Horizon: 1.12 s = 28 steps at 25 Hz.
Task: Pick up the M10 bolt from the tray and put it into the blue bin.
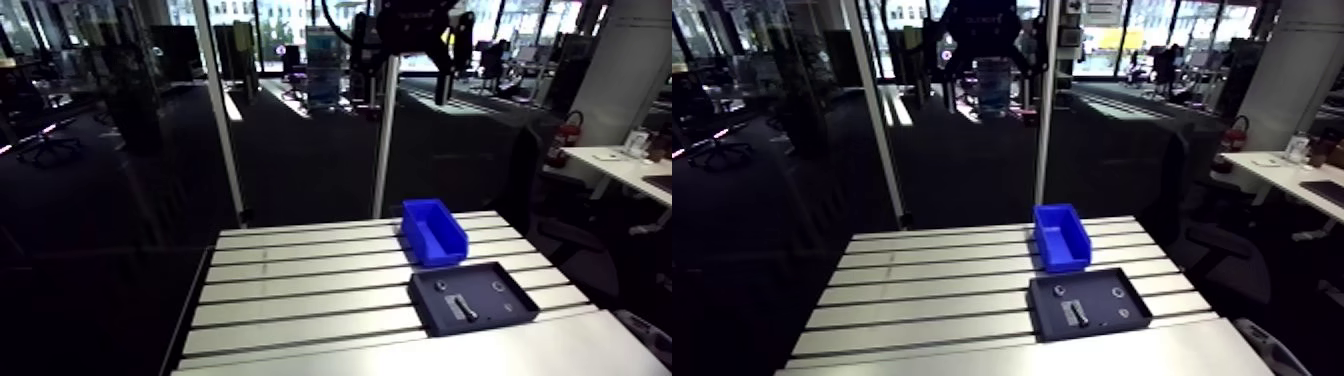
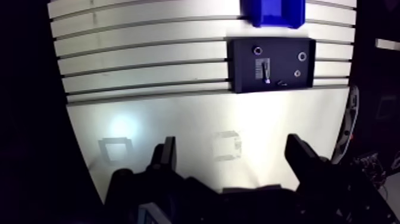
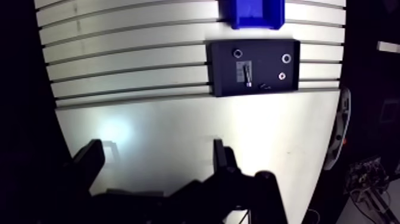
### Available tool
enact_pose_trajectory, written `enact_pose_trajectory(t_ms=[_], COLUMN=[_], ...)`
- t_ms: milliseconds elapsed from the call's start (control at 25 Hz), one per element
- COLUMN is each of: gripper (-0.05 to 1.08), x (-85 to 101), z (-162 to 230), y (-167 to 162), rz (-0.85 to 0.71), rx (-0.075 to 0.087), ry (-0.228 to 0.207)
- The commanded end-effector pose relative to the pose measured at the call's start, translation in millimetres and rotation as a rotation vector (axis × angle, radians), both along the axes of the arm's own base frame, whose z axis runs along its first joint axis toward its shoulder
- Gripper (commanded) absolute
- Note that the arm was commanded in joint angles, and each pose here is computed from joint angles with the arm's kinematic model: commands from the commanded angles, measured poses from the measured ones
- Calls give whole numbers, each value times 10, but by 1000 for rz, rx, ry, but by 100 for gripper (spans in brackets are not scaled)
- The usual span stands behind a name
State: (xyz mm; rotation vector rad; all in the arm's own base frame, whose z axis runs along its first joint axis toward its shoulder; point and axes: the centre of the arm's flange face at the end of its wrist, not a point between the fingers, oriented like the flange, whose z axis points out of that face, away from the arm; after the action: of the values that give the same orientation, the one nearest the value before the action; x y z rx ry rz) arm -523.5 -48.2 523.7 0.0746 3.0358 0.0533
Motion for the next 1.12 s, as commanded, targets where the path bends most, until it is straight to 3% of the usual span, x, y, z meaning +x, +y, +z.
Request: enact_pose_trajectory(t_ms=[40, 800, 1120], gripper=[2, 2, 2], x=[28, -18, -77], z=[243, 113, -117], y=[35, 106, 515], rz=[-5, 12, 138], rx=[5, 15, -7], ry=[35, 15, 19])
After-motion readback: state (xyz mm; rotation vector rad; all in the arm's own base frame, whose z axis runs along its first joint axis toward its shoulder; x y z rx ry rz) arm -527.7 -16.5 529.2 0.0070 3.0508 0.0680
